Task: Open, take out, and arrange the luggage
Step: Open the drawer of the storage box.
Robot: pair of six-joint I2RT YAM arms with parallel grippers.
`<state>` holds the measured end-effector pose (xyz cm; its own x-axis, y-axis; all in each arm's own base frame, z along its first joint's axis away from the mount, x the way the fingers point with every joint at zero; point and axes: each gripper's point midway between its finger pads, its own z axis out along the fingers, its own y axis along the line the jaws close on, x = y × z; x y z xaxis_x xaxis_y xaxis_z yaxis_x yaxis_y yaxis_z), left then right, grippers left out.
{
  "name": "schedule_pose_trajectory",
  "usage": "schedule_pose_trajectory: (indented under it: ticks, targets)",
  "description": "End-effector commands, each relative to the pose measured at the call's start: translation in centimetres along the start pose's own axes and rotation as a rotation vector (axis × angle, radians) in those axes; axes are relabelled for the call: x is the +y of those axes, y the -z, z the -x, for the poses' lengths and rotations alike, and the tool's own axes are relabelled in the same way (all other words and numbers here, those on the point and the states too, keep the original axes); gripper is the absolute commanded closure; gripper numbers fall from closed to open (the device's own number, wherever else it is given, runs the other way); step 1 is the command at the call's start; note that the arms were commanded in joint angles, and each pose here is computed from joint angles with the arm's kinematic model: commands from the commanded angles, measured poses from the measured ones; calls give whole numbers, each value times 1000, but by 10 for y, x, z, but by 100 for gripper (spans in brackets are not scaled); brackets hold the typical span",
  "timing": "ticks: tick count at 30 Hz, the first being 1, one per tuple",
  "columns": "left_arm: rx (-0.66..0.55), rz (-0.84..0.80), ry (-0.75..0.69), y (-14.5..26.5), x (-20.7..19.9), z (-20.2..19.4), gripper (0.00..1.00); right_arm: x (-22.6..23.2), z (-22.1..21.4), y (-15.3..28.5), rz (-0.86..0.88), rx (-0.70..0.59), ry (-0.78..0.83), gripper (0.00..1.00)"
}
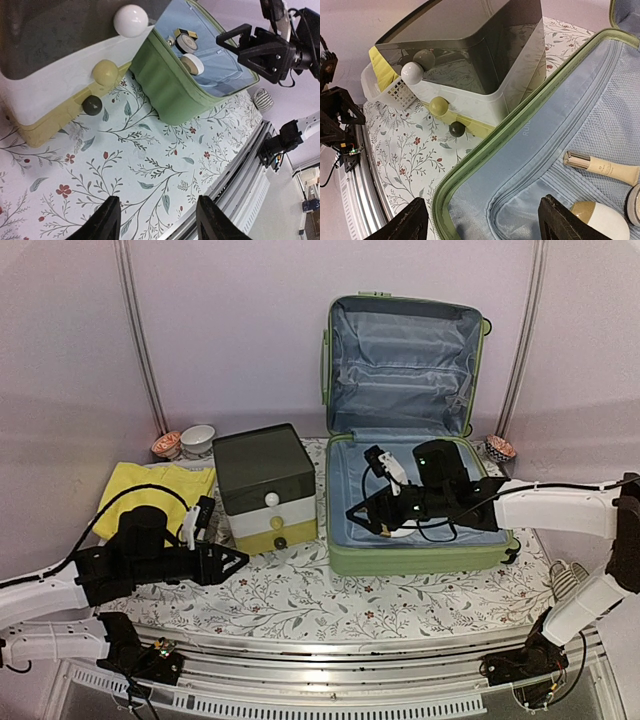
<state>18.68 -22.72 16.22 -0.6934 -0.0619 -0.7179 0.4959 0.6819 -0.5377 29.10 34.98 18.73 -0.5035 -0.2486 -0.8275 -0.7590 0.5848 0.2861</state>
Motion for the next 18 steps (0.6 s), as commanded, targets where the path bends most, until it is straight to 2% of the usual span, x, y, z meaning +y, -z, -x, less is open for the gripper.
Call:
schedule_pose_trajectory:
  ticks: [1,5,7,12,14,18]
  targets:
    - [-21,4,-92,-12,-17,2,47,12,15,8,56,-74,-50,23]
    - [25,48,-120,-29,-19,-13,50,8,13,12,35,-89,-68,24]
    - [32,60,-89,-39,-20,-19,53,6,13,16,22,-104,-75,24]
    - [-78,37,190,-50,-13,-31,59,3,14,24,3,-138,-90,25]
    - [-135,31,261,-52,-9,-33,58,3,14,26,-1,-149,-94,25]
    - [-145,104,255,-65,-10,-40,53,-5,11,25,-23,-142,-103,25]
